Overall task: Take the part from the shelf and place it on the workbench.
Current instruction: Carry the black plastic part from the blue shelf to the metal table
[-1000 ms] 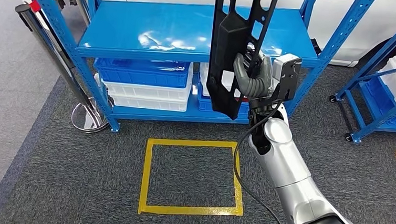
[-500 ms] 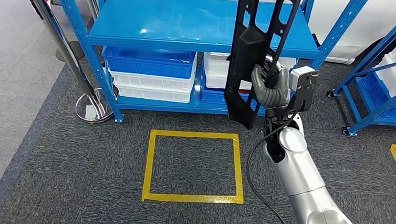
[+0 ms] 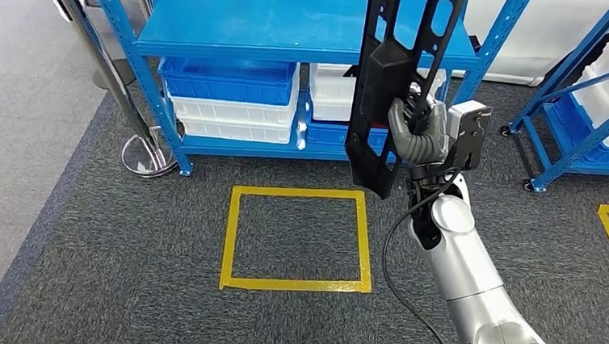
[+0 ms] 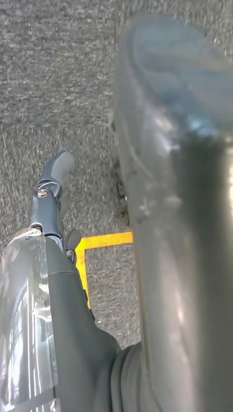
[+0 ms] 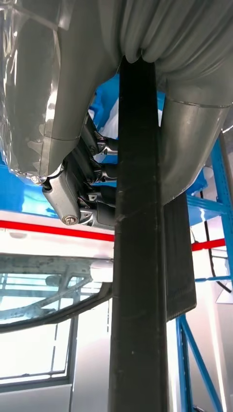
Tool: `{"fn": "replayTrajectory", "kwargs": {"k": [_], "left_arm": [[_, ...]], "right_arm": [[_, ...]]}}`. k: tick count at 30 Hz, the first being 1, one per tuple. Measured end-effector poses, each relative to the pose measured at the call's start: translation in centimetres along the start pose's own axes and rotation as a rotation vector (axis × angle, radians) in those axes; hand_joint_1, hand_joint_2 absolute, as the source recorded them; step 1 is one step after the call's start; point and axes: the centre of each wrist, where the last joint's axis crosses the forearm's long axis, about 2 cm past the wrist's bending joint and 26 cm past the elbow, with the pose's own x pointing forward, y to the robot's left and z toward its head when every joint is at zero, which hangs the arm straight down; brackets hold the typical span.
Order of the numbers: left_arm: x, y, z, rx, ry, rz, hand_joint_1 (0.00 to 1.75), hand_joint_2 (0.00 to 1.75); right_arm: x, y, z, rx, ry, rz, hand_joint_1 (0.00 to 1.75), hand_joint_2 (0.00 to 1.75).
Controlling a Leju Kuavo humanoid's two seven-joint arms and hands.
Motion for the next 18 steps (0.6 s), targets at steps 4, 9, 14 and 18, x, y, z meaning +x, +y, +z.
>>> {"fn": "replayTrajectory", "kwargs": {"k": [4, 9, 14, 18], "left_arm": [[0.08, 0.26, -0.07, -0.002, 0.004, 0.001, 0.00, 0.00], [0.27, 0.56, -0.19, -0.007, 0.006, -0.006, 0.00, 0.00], [0.40, 0.63, -0.26, -0.011, 0.009, -0.012, 0.00, 0.00], [0.41, 0.65, -0.27, -0.011, 0.012, -0.013, 0.00, 0.00]], "right_arm": [[0.11, -0.09, -0.03, 0.000, -0.005, 0.000, 1.75, 1.75], [0.08, -0.23, 0.03, -0.002, -0.004, 0.003, 1.75, 1.75], [0.18, -0.23, 0.10, -0.021, -0.021, 0.027, 1.75, 1.75], [0.34, -0.06, 0.77, -0.061, -0.068, 0.066, 1.75, 1.75]]}}
